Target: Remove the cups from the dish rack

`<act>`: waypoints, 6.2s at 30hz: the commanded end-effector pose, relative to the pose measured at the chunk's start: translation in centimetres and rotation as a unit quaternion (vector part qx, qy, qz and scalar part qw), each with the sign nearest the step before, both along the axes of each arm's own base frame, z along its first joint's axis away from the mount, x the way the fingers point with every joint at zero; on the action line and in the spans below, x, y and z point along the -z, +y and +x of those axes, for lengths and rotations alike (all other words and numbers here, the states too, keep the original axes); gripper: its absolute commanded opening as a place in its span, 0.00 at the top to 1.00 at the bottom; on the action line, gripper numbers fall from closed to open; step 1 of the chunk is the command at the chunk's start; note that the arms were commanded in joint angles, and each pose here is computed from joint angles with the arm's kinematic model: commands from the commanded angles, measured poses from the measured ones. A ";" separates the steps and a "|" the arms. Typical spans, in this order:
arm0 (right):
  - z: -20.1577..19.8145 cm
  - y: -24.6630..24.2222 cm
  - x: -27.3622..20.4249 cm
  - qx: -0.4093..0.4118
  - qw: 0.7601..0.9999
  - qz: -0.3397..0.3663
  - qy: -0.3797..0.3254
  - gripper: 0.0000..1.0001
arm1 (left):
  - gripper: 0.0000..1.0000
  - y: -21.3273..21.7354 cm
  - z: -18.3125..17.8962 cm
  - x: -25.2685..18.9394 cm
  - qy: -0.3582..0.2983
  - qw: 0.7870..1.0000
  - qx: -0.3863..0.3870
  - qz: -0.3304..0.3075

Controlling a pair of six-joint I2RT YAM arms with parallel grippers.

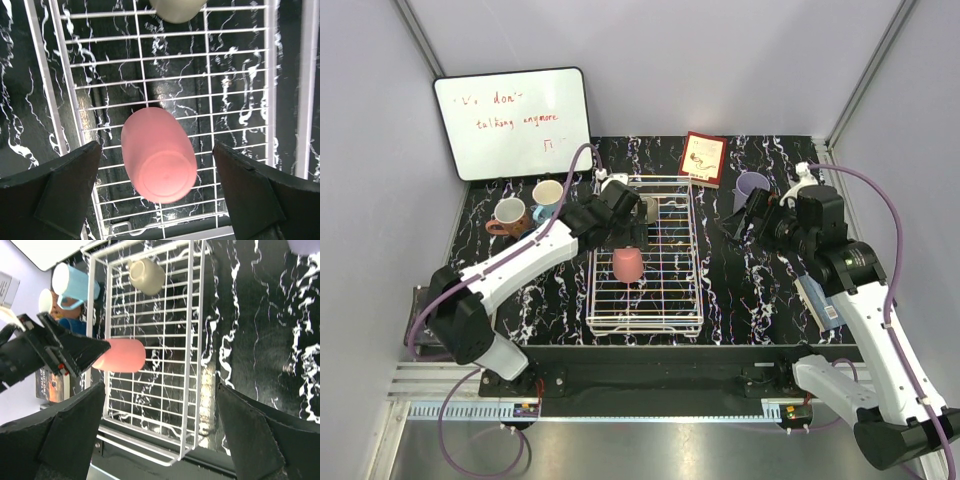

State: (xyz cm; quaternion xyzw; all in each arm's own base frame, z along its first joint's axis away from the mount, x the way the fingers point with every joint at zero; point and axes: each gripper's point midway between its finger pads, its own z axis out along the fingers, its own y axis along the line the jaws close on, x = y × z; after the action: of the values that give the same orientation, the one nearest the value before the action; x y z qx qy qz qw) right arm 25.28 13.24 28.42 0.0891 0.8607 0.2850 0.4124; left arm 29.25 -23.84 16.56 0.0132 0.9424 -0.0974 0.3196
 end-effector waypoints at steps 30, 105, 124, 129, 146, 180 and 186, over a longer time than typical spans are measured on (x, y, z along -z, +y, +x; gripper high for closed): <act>-1.2 0.2 2.3 -0.010 1.000 -0.002 0.027 0.00 | 1.00 -1.7 -1.2 -1.1 -0.011 0.999 0.025 -0.025; 11.1 -8.0 -1.7 0.224 0.939 -0.261 0.026 1.00 | 0.01 1.2 -1.1 -5.0 0.004 0.956 -0.034 -0.290; 24.3 -7.7 3.2 0.257 0.919 -0.282 0.093 1.00 | 0.01 3.5 -3.2 -4.0 0.003 0.973 -0.017 -0.229; 24.5 -7.5 4.5 0.249 0.920 -0.283 0.107 1.00 | 0.01 3.3 -3.0 -3.4 0.012 0.975 -0.012 -0.223; 25.8 -4.9 10.6 0.193 0.931 -0.264 0.161 0.87 | 0.01 2.6 -2.2 -2.2 0.029 0.977 -0.005 -0.213; 2.6 4.3 -7.0 -0.089 0.989 0.083 -0.083 0.24 | 0.01 -1.5 14.2 0.0 -0.032 0.998 0.006 -0.049; 0.0 3.9 -5.7 -0.095 0.989 0.087 -0.066 0.24 | 0.01 -3.2 15.9 2.7 -0.015 0.998 -0.017 -0.056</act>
State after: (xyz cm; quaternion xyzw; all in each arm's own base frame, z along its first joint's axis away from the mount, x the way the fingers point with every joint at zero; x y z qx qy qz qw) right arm 27.17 16.62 33.88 0.0351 0.8145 0.3783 0.4384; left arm 43.19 -25.88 12.63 -0.0023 0.9424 -0.1412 0.3032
